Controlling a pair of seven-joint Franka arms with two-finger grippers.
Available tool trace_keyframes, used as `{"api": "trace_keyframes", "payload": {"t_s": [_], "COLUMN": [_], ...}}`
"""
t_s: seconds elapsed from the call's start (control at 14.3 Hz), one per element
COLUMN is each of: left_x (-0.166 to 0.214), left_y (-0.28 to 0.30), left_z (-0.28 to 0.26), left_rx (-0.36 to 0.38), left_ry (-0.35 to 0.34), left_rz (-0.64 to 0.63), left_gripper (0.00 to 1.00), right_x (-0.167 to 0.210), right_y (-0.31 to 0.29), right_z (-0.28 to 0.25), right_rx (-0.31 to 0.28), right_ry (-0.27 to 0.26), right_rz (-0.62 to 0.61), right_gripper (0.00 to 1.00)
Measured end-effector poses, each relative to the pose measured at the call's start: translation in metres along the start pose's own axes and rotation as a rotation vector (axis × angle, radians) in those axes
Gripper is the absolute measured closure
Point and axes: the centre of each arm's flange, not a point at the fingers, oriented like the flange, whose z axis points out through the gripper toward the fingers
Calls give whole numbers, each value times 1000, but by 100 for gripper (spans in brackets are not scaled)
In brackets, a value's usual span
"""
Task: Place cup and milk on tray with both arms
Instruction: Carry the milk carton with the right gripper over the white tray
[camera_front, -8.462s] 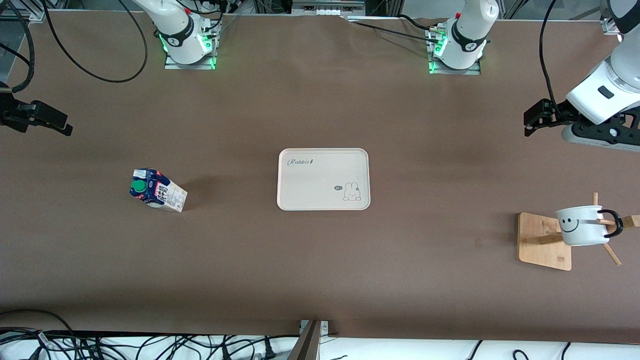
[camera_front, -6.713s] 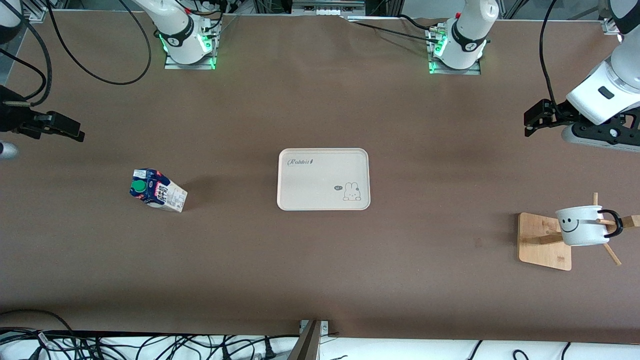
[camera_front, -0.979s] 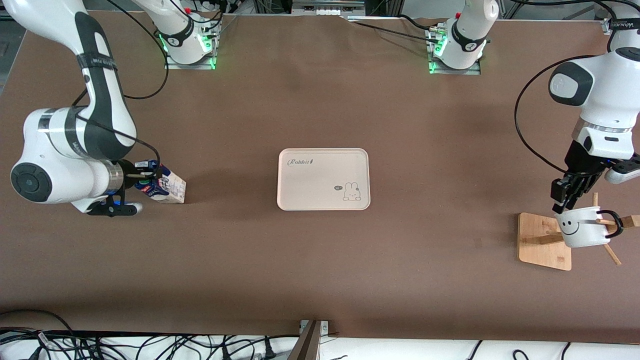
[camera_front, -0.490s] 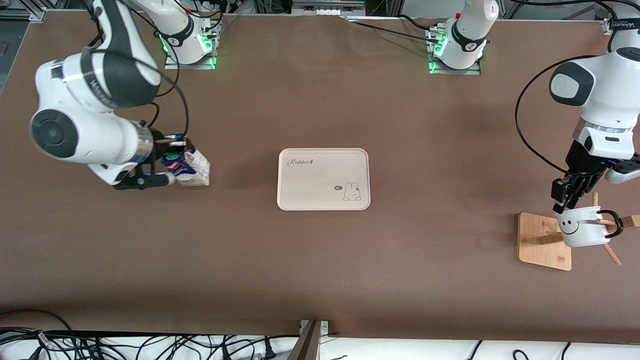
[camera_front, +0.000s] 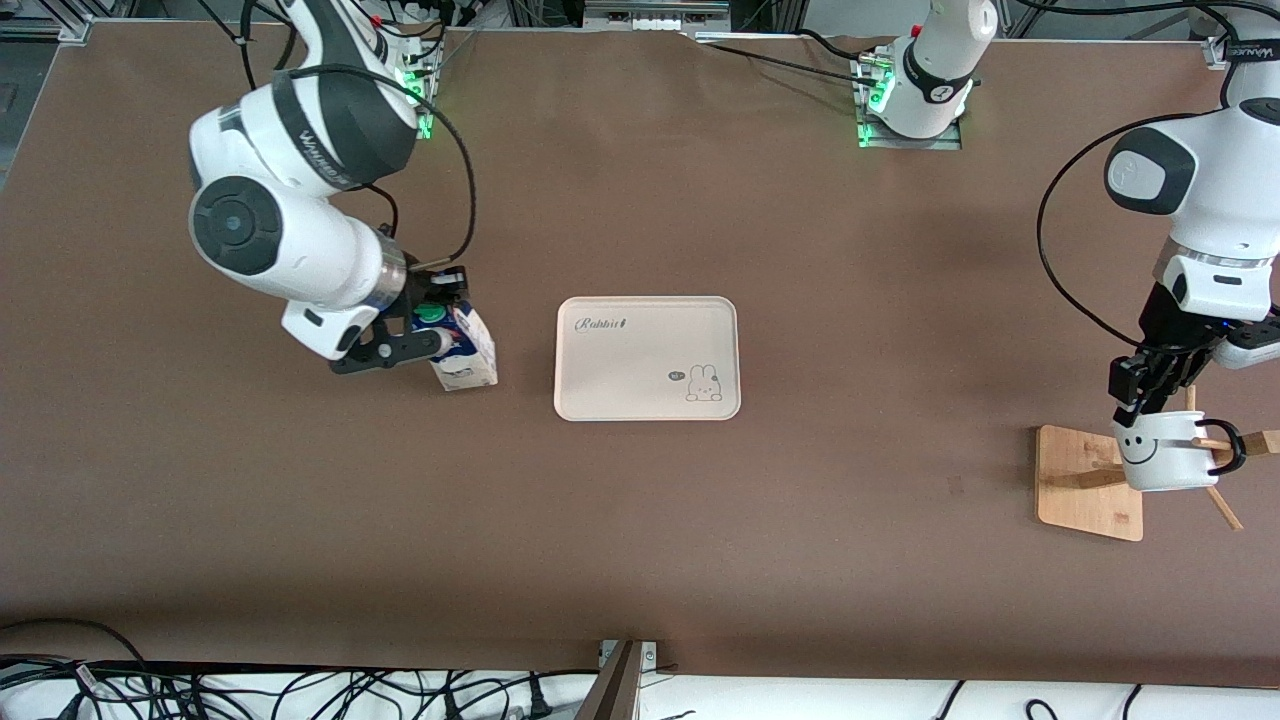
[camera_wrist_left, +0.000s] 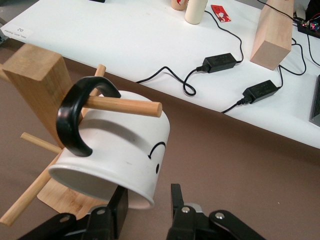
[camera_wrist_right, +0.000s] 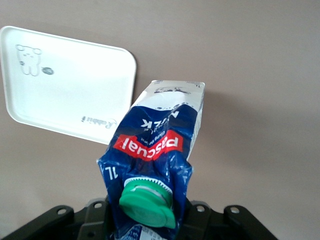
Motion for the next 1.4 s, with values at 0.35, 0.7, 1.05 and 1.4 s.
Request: {"api": "trace_keyframes", "payload": {"t_s": [0.35,0.7,1.05,1.4], "left_x": [6,7,13,10], "left_y": [-7,5,20,57], "left_z": [14,13,4,-16], "left_rx": [8,-6,-27,-70], "left_ry": [7,12,34,6], "left_rz": [42,60,130,205], "left_gripper": [66,92,92,92], "right_x": [-5,11,34,16], "right_y": [-97,-113,-75,-124], "right_z": [36,88,104,110], "right_rx": [46,50,63,68], "right_ry": [45,38,42,31], "right_rz": [-96,29,180,220], "right_gripper": [59,59,59,59]}}
